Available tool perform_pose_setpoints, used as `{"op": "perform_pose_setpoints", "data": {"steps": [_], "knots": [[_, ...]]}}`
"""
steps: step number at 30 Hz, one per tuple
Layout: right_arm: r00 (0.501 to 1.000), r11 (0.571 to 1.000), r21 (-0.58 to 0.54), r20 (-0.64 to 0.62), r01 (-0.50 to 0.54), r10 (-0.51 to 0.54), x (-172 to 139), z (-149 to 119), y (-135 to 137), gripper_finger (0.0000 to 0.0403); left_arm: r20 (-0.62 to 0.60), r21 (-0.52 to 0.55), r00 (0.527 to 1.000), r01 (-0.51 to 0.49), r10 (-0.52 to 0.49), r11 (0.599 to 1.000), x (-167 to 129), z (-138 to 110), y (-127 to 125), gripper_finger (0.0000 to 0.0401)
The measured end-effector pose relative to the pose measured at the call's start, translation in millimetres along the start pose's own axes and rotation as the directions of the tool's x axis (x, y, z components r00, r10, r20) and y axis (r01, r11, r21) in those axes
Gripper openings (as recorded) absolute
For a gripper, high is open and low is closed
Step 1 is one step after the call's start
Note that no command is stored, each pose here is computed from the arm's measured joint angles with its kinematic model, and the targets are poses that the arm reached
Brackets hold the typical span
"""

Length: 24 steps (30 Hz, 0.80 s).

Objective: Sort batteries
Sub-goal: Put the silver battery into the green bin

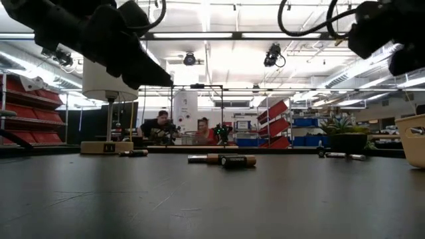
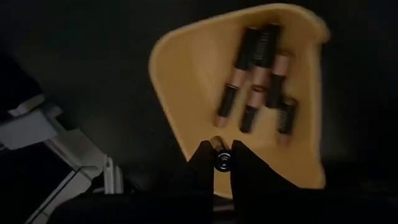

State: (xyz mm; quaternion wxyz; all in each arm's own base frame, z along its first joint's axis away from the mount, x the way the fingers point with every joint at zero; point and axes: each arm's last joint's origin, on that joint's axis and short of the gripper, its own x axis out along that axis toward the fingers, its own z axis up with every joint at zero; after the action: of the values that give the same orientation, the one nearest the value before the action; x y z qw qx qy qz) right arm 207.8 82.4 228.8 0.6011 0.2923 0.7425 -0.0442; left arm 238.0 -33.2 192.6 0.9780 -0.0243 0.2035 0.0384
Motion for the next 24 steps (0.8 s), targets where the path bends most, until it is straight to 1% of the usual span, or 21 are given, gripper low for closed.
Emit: {"op": "perform_pose_setpoints", "data": {"steps": [2,4,6,7,8,9,11,13,14,15,17,22,24], "knots": [[0.999,0.998,-0.059,0.039,-0.009,0.012,1.0,1.4,-0.4,0.0018,-0.005,-0.004,1.0,-0.013,0.013,1.0,0.6,-0.2,3.2,0.0162],[0.99,0.99,-0.137,0.139,-0.009,0.028,-8.0,7.2,-1.6,0.0018,-0.005,-0.014,0.999,-0.033,0.033,0.999,1.5,0.6,8.5,0.0162],[0.964,0.978,-0.208,0.262,0.016,0.04,-23.0,17.5,-3.5,0.0018,-0.014,-0.023,0.999,-0.046,0.045,0.999,2.7,3.3,14.2,0.0162],[0.94,0.969,-0.241,0.339,0.047,0.039,-31.7,24.5,-4.4,0.0018,-0.014,-0.029,0.999,-0.044,0.044,0.999,3.2,5.1,16.5,0.0162],[0.904,0.959,-0.266,0.426,0.093,0.031,-40.0,32.5,-5.4,0.0018,-0.01,-0.033,0.999,-0.046,0.046,0.998,3.4,6.4,18.2,0.0162],[0.858,0.948,-0.287,0.513,0.137,0.031,-47.0,41.0,-6.4,0.0018,-0.006,-0.039,0.999,-0.045,0.045,0.998,3.6,7.2,19.3,0.0162],[0.735,0.92,-0.334,0.673,0.205,0.08,-58.2,60.5,-5.0,0.0018,-0.006,-0.042,0.999,-0.046,0.046,0.998,3.7,7.3,20.2,0.0162],[0.611,0.895,-0.354,0.782,0.27,0.125,-64.5,79.4,-1.2,0.0018,0.01,-0.045,0.999,-0.05,0.051,0.998,3.7,8.8,20.3,0.0162],[0.574,0.883,-0.366,0.806,0.294,0.142,-65.0,87.9,0.5,0.0018,0.015,-0.048,0.998,-0.056,0.056,0.997,3.6,9.3,20.1,0.0162],[0.548,0.87,-0.378,0.821,0.316,0.157,-64.2,95.2,2.3,0.0018,0.016,-0.052,0.998,-0.054,0.055,0.997,3.6,9.3,19.6,0.0162],[0.515,0.846,-0.397,0.839,0.354,0.178,-59.8,107.9,6.1,0.0018,0.005,-0.063,0.999,-0.047,0.047,0.997,3.3,8.0,17.3,0.0162],[0.449,0.815,-0.423,0.863,0.395,0.231,-43.7,137.2,15.9,0.0018,-0.001,-0.03,1.0,-0.009,0.009,0.999,2.0,6.5,7.7,0.0163],[0.405,0.803,-0.447,0.869,0.395,0.284,-40.2,147.1,21.0,0.0018,0.006,-0.008,1.0,0.001,-0.001,1.0,1.5,7.1,5.2,0.0163]]}}
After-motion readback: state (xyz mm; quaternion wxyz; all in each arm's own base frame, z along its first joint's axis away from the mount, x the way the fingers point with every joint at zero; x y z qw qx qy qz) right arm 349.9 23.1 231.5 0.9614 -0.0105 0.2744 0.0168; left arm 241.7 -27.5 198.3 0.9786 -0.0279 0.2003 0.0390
